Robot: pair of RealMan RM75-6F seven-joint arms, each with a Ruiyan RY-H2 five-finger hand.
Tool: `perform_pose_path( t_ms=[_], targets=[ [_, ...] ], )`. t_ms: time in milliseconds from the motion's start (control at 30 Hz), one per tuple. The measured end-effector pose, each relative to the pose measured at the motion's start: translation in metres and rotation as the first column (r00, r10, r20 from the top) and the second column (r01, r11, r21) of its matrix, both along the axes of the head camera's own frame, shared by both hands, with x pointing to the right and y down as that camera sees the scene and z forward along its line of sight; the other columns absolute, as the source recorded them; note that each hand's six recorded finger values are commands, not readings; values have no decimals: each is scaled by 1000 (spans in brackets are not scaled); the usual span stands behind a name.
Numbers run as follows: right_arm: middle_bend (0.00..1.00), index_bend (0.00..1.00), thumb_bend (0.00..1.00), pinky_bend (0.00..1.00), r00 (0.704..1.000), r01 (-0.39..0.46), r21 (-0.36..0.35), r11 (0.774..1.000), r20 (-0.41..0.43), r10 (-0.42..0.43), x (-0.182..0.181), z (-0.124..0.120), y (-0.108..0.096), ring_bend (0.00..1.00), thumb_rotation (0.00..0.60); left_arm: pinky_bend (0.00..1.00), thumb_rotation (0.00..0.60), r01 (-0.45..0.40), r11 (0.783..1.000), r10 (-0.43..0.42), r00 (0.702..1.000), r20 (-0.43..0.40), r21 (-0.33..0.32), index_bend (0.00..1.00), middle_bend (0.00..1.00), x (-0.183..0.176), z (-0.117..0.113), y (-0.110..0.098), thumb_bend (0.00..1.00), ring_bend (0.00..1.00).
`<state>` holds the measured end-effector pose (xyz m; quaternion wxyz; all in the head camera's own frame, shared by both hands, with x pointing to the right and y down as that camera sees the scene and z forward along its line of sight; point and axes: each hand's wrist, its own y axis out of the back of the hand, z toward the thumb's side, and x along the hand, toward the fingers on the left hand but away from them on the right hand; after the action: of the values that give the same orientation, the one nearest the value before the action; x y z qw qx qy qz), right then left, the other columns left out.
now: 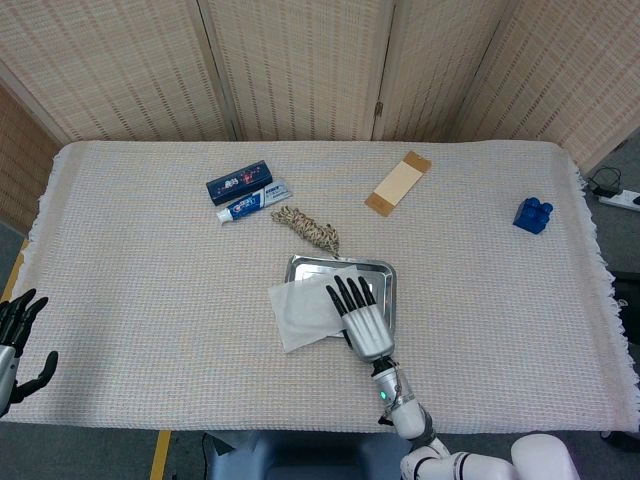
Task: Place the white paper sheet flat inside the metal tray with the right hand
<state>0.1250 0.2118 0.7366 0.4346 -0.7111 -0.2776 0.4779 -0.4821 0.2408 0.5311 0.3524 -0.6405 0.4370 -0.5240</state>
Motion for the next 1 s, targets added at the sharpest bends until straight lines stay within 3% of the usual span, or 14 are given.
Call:
perform_pose_path(
  t_ms=[333, 600, 833, 1000],
  targets=[
    [0, 0, 431, 0, 988, 65, -136, 989, -131, -83, 25, -39, -10, 0, 600, 0, 600, -30, 999, 31, 999, -13, 42, 0, 0, 4, -3, 0, 523, 0],
    [0, 0, 368, 0, 963, 66, -212, 975, -244, -118, 33, -35, -23, 0, 600, 0, 600, -28, 999, 28, 1000, -2, 43, 0, 0, 4, -3, -1, 523, 0],
    [0, 0, 337, 0, 959, 47, -396, 917, -238, -152, 29, -22, -27, 0, 600, 0, 600, -19, 999, 19, 1000, -9, 50, 0, 0, 3, -3, -1, 522, 0],
    [0, 0, 336, 0, 964, 78, -436, 897, -196, -179, 24, -35, -30, 0, 600, 0, 600, -14, 998, 16, 1000, -25, 61, 0, 0, 3, -6, -2, 523, 0]
  ],
)
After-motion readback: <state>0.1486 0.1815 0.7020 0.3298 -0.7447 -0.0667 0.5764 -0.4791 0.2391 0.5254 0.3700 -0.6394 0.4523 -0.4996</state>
